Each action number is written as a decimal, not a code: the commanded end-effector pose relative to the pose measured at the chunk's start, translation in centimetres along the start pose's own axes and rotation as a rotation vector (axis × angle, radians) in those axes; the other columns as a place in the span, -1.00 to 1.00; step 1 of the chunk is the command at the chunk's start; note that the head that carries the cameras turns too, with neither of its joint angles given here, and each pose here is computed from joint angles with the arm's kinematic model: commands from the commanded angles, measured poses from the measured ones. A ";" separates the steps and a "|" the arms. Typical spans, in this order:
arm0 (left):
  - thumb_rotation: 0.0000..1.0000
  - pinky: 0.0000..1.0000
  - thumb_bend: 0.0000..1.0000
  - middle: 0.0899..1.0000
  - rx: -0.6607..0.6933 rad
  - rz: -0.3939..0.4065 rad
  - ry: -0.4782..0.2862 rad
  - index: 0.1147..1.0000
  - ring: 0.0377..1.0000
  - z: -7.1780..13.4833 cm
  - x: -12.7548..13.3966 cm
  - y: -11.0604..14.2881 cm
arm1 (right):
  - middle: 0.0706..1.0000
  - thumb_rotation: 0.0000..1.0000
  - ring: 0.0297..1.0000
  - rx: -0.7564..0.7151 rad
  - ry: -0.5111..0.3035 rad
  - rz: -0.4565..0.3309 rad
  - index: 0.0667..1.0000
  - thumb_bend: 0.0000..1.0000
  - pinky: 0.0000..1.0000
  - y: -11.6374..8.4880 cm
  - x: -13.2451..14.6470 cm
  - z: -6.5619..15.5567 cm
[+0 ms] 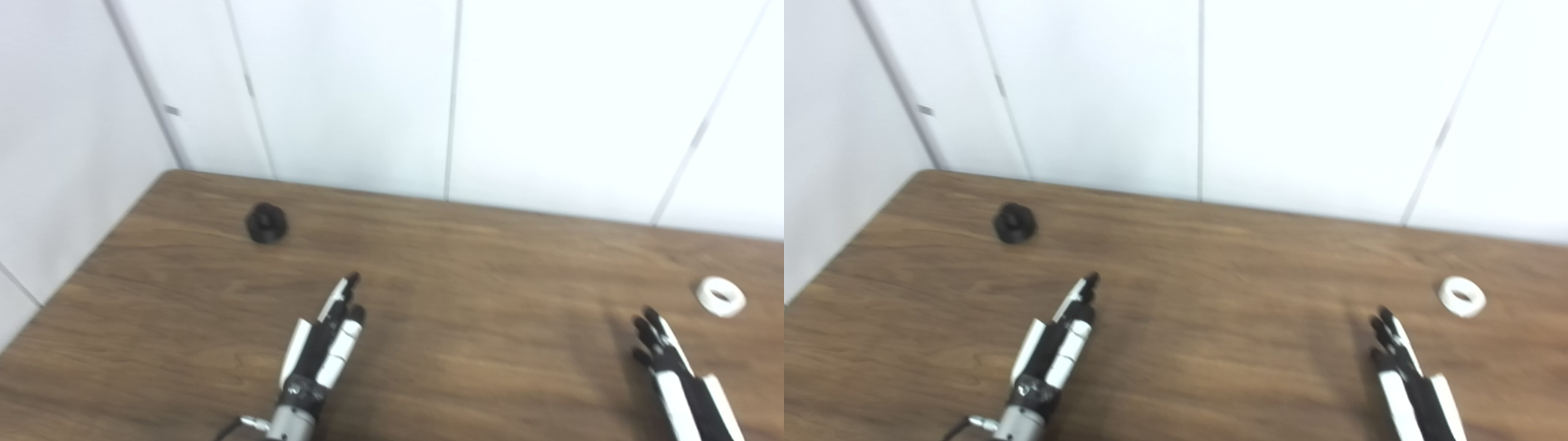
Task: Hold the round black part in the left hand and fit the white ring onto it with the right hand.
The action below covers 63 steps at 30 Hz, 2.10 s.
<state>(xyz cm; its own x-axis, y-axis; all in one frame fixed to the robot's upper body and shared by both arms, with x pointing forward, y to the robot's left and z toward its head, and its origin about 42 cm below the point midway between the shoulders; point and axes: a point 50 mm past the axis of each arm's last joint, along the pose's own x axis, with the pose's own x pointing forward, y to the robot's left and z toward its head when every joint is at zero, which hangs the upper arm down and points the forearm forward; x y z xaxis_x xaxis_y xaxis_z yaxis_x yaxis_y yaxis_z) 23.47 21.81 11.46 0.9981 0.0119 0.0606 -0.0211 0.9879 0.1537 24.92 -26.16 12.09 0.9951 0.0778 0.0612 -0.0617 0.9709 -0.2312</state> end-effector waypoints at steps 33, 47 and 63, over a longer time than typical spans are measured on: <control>0.11 1.00 0.25 1.00 0.154 0.054 -0.067 0.97 1.00 2.2 0.4 0.5 | 0.89 1.00 0.93 -0.003 0.006 0.012 0.97 0.08 1.00 -0.8 0.0 -1.0; -0.45 0.95 0.60 0.94 0.496 0.224 -0.135 0.86 0.96 7.8 3.5 5.0 | 0.86 1.00 0.91 -0.014 0.000 -0.013 0.93 0.08 1.00 -0.9 0.0 -0.9; -0.37 1.00 0.71 0.91 0.666 0.378 -0.068 0.71 0.98 6.7 7.3 11.4 | 0.85 1.00 0.88 -0.035 -0.004 -0.004 0.90 0.17 1.00 -1.0 -0.1 -1.0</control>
<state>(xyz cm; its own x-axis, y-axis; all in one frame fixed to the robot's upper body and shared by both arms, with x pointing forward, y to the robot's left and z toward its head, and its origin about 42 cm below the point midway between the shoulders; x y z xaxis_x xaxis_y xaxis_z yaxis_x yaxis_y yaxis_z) 29.13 31.24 18.31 0.9379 0.2907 0.1894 -0.3403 0.6645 0.6653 25.18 -26.73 11.82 0.9919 0.0880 0.0916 -0.0621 0.9651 -0.2542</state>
